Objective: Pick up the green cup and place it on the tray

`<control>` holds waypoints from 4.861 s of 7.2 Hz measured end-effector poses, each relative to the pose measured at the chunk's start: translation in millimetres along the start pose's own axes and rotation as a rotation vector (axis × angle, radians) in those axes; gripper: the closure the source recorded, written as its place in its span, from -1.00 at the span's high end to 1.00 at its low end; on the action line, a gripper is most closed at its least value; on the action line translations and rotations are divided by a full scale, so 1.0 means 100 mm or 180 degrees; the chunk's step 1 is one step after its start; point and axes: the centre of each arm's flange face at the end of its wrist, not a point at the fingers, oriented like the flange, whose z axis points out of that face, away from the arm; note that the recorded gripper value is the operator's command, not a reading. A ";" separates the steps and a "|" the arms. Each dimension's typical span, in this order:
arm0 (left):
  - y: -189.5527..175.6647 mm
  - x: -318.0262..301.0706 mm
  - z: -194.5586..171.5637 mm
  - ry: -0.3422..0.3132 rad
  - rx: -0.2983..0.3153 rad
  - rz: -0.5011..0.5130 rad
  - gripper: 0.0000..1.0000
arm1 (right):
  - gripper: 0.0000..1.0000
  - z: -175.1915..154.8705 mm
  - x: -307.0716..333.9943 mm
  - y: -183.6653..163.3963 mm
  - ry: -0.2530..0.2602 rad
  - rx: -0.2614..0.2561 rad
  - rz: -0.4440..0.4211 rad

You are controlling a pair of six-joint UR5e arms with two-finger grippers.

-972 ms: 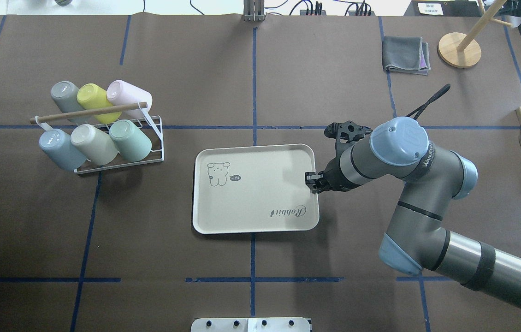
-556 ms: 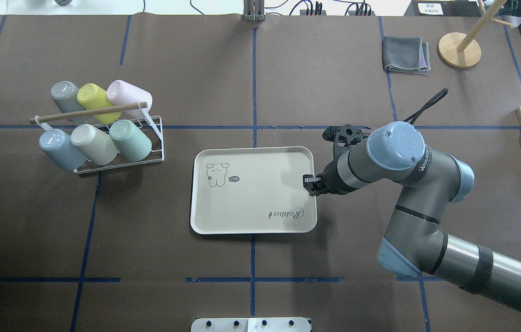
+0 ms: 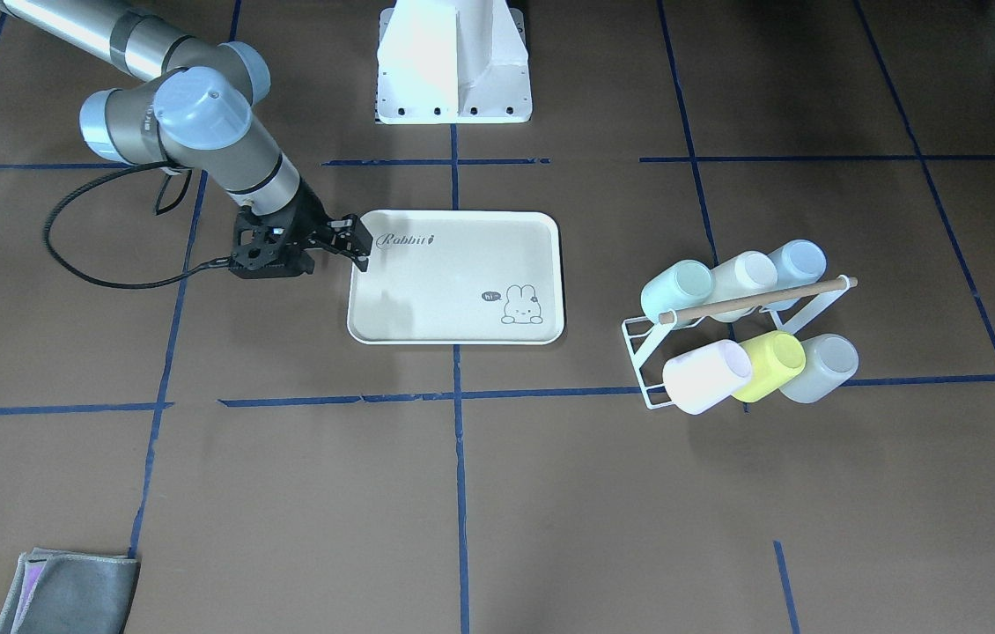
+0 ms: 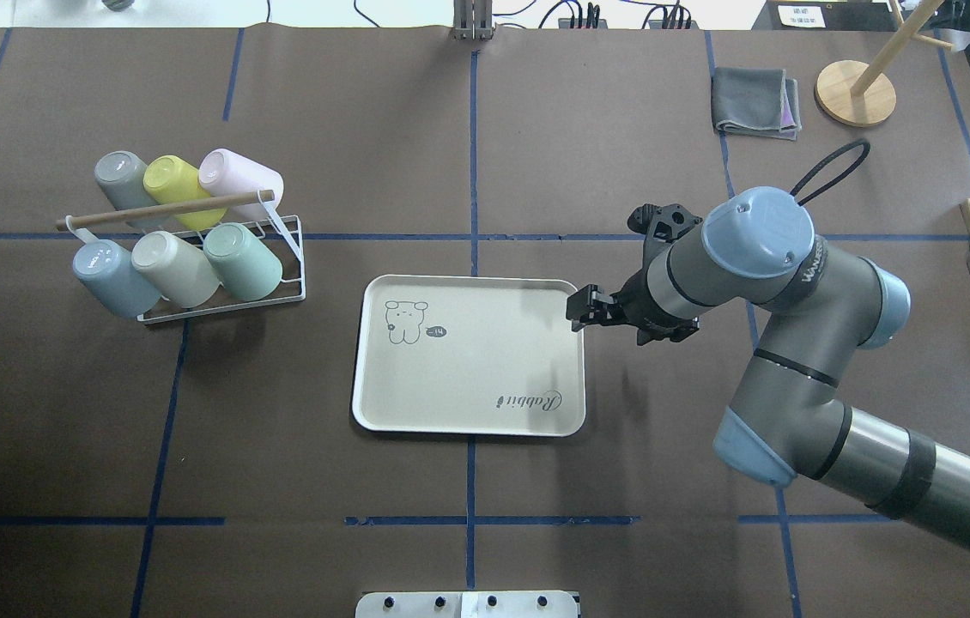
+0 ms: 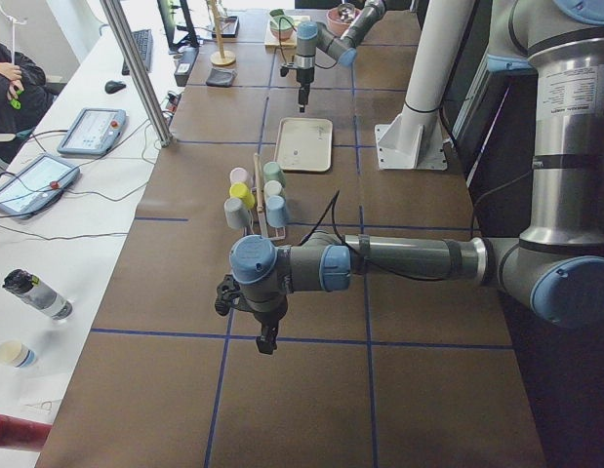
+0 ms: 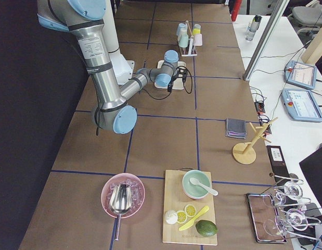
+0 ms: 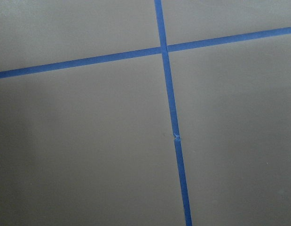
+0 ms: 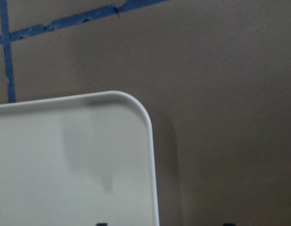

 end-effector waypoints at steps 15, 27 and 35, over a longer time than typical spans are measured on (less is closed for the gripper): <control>-0.01 0.03 -0.03 -0.0017 0.0018 0.0020 1.00 | 1.00 -2.89 5.33 -0.12 0.0932 -0.0153 -0.0805; -1.08 1.64 -0.76 -0.0049 0.1219 0.1401 1.00 | 1.00 -2.92 5.28 -0.13 0.0899 -0.0114 -0.0787; -1.35 4.67 -0.97 -0.0978 0.1304 0.4017 1.00 | 1.00 -2.91 5.30 -0.13 0.0915 -0.0124 -0.0773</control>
